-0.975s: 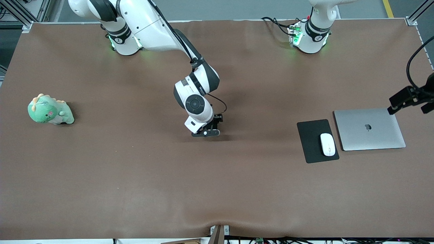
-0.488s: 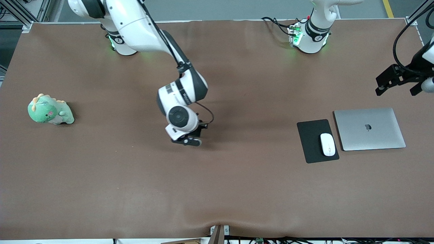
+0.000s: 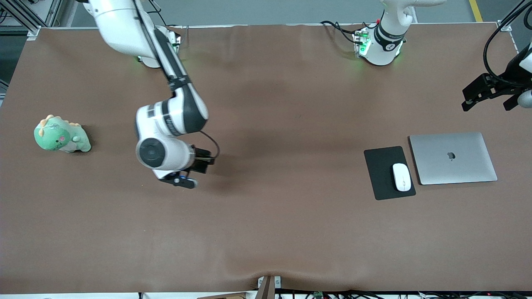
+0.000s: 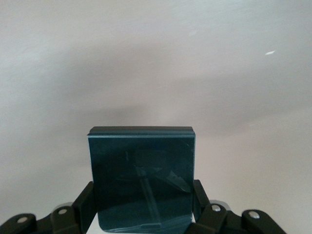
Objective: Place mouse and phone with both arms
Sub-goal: 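Carry the black phone with the right gripper toward the green plush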
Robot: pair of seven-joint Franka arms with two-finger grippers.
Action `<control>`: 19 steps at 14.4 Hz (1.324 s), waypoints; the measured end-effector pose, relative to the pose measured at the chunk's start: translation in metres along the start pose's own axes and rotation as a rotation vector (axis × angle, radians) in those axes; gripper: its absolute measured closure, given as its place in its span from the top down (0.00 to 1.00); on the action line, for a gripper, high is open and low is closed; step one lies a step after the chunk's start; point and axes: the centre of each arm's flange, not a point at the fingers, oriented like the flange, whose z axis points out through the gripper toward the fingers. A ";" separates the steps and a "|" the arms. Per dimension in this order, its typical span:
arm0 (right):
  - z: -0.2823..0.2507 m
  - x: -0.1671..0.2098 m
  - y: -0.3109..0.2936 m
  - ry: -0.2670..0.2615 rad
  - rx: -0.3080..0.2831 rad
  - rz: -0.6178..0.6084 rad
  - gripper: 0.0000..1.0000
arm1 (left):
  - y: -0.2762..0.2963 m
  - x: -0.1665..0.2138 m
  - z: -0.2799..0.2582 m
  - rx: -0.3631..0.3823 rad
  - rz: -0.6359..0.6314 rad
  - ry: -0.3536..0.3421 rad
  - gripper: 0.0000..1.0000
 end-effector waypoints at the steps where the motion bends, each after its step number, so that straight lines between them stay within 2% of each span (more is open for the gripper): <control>1: -0.004 0.005 0.018 0.004 -0.007 -0.001 0.80 | -0.003 0.000 0.000 0.000 -0.005 -0.001 1.00; 7: -0.001 0.021 0.087 0.016 -0.056 -0.037 0.80 | -0.011 0.001 0.003 0.002 -0.019 -0.003 1.00; 13: 0.040 0.035 0.207 0.096 -0.059 -0.107 0.80 | -0.011 0.001 0.003 0.002 -0.021 -0.003 1.00; 19: 0.060 0.043 0.303 0.069 -0.040 -0.179 0.80 | -0.011 0.000 0.005 0.002 -0.020 -0.008 1.00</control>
